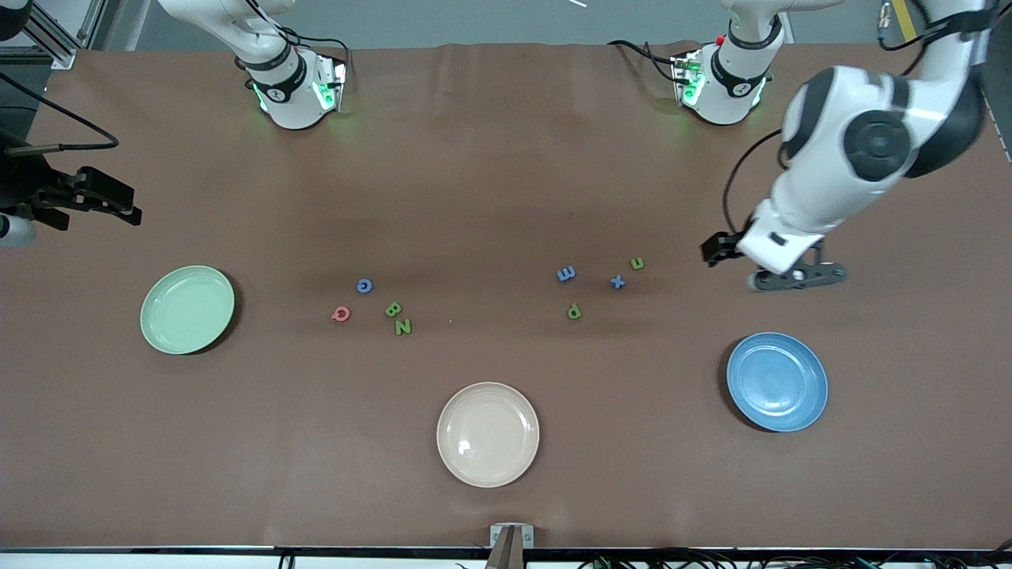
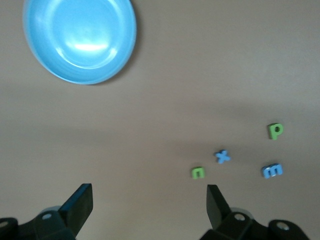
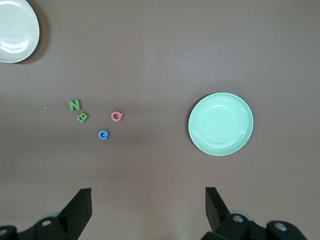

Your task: Sort upper and lower case letters into plates

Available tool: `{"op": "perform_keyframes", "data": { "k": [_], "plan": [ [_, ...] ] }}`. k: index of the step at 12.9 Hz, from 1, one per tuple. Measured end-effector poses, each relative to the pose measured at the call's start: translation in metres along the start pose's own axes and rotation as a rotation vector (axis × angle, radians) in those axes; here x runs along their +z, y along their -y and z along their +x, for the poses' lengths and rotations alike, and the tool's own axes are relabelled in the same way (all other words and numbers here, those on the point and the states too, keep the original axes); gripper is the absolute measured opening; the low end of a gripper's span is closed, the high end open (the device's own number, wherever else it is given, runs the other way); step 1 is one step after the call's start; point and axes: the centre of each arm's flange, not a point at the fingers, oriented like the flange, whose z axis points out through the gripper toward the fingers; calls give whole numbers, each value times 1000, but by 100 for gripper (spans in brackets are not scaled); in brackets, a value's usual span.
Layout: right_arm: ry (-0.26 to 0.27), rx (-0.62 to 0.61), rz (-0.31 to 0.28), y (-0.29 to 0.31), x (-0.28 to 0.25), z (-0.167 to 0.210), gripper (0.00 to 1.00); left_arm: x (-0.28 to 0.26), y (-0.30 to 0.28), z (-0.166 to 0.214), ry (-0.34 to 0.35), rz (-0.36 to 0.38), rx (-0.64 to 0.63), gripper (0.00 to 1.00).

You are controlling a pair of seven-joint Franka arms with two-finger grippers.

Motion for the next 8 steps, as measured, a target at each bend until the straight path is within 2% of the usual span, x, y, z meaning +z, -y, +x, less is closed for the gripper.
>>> {"op": "perform_keyframes", "data": {
  "k": [4,5,6,8],
  "plan": [
    [-5,-28,2,15,1,1,100,79,-35,-48,-70,-58,-49,97],
    [6,-51,-1,28,4,1,100,95,-38,-57,-70,-68,-67,96],
    [28,-72,-7,42,8,0,100,109,-43,-65,-62,-74,-82,89],
    [76,-93,-27,58,27,0,100,134,-56,-80,-40,-56,-93,85]
  ]
}}
